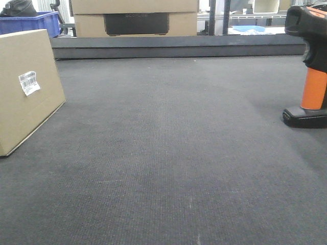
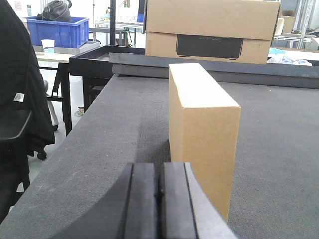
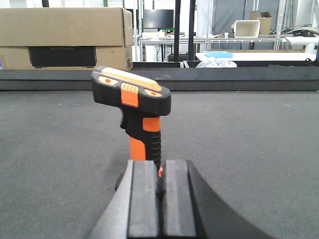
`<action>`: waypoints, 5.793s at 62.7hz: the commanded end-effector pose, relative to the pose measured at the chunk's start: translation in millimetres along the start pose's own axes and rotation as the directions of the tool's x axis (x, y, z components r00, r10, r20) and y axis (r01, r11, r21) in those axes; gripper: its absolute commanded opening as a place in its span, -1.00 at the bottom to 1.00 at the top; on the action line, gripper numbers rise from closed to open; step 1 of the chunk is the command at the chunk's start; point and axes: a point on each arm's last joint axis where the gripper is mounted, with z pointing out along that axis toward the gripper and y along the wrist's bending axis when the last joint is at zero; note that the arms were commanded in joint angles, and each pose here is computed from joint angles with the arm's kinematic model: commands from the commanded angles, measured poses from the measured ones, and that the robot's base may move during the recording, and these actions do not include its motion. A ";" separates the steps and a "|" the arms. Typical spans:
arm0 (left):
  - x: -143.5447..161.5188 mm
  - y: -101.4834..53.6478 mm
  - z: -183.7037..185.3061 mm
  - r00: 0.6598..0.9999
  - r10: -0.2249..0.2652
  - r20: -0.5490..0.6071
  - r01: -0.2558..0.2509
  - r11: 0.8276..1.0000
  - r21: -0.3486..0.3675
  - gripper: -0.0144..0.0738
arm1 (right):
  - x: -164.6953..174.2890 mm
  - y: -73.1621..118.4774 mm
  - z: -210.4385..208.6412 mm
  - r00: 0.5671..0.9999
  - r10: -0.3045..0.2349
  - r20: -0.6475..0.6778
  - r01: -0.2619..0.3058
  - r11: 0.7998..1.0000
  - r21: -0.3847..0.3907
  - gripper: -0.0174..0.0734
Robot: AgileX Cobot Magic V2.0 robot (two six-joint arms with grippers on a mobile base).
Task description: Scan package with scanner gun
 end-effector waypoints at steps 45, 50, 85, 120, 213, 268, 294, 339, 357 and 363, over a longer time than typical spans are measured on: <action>-2.7 -0.3 -0.5 1.000 0.001 0.022 -0.001 1.000 0.005 -0.89 | -1.7 0.0 -0.1 1.000 0.002 0.020 -0.002 1.000 -0.001 -0.99; -2.7 -0.3 -0.5 1.000 0.015 0.023 -0.015 1.000 0.004 -0.89 | -1.7 0.0 -0.1 1.000 0.002 0.020 -0.002 1.000 -0.001 -0.99; -11.2 -0.4 -1.0 0.992 0.042 0.115 -0.043 0.999 0.001 -0.89 | -1.7 0.0 -0.1 1.000 0.002 0.020 -0.002 1.000 -0.001 -0.99; -141.1 -6.7 2.2 0.971 0.016 -0.239 -0.013 1.000 0.016 -0.89 | -1.7 0.0 -0.1 1.000 0.002 0.020 -0.002 1.000 -0.001 -0.99; -172.3 -36.0 264.9 0.593 -0.030 -0.805 0.021 1.000 -0.022 -0.21 | -1.7 0.0 -0.1 1.000 0.002 0.020 -0.002 1.000 -0.001 -0.99; -99.2 -41.9 278.4 0.377 -0.074 -0.923 0.072 0.996 -0.050 -0.02 | -1.7 0.0 -0.1 1.000 0.002 0.020 -0.002 1.000 -0.001 -0.99; -121.0 -50.3 278.8 0.407 -0.119 -0.906 0.173 0.984 -0.051 -0.92 | -1.7 0.0 -0.1 1.000 0.002 0.020 -0.002 1.000 -0.001 -0.99; -99.0 -122.8 255.8 0.391 -0.286 -0.875 0.518 0.854 -0.048 -0.92 | -2.0 0.0 -0.2 1.000 0.002 0.024 -0.002 1.000 -0.001 -0.99; -94.1 -122.6 251.7 0.353 -0.269 -0.896 0.508 0.859 -0.058 -0.92 | -39.3 2.6 -6.2 0.993 0.002 0.117 -0.001 1.000 -0.009 -0.99; -93.8 -122.8 251.0 0.361 -0.240 -0.901 0.497 0.867 -0.032 -0.92 | -54.1 4.1 -1.5 0.999 0.002 0.032 -0.001 1.000 -0.009 -0.99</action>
